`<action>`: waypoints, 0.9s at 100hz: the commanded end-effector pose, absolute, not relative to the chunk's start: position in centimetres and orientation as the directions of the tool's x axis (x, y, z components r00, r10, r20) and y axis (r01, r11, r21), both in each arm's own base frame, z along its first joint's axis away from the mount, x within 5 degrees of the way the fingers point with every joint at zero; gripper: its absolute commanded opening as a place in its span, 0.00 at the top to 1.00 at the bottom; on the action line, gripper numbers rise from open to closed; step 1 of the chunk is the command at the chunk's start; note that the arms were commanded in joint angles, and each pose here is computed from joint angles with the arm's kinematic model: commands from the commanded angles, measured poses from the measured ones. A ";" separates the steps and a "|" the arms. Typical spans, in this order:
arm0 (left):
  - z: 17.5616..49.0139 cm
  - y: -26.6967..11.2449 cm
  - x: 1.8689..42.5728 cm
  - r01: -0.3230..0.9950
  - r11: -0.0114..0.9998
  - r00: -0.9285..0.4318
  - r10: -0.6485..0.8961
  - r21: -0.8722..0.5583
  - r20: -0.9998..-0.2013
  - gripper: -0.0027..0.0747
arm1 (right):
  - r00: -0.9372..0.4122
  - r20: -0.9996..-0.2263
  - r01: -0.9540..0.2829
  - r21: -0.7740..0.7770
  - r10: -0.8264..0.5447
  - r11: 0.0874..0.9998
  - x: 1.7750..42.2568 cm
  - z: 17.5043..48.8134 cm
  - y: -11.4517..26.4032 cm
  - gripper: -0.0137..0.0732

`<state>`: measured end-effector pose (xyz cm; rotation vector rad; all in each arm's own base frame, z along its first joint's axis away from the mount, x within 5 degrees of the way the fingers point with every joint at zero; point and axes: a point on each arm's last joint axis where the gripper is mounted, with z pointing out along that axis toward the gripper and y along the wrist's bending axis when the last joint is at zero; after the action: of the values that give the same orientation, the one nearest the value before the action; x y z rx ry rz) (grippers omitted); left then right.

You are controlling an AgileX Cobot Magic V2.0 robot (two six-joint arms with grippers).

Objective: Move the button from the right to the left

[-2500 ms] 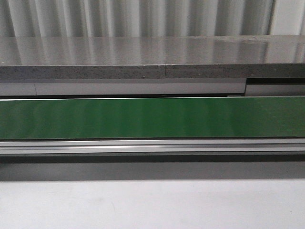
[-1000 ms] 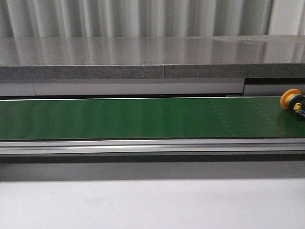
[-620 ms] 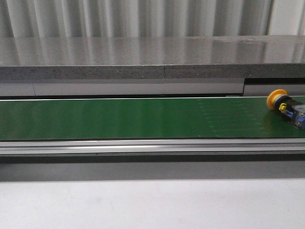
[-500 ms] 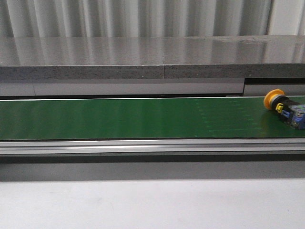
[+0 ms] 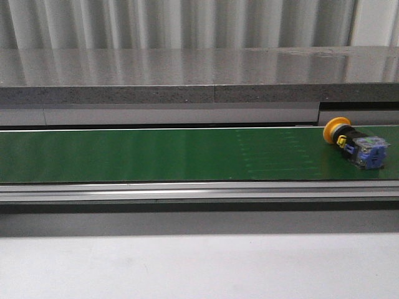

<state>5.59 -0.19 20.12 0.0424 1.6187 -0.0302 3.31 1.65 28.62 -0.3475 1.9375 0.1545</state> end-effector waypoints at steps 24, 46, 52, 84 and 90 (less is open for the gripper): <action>21.5 -0.3 5.2 0.065 0.998 0.115 -0.009 -0.001 -0.993 0.99 | -0.222 -0.966 -0.295 -0.065 -0.134 0.953 3.7 30.1 1.6 0.92; 25.3 -0.2 5.0 0.057 0.996 0.037 -0.078 -0.076 -0.996 0.99 | -0.224 -0.965 -0.295 -0.065 -0.135 0.953 3.6 30.1 1.6 0.92; 26.5 -0.2 5.2 0.043 0.997 -0.049 -0.061 -0.063 -0.997 0.99 | -0.225 -0.965 -0.295 -0.065 -0.135 0.953 3.6 30.0 1.6 0.92; 30.2 -0.3 8.3 0.050 0.998 -0.219 0.059 0.049 -0.974 0.82 | -0.225 -0.965 -0.295 -0.065 -0.135 0.953 3.6 30.0 1.6 0.92; 30.4 -0.3 8.7 0.051 0.997 -0.210 0.059 0.049 -0.976 0.68 | -0.225 -0.965 -0.295 -0.065 -0.135 0.953 3.6 30.0 1.6 0.92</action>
<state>7.88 -0.18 28.54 0.0780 1.8723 0.0209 3.42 1.61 28.68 -0.3332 1.8904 0.1507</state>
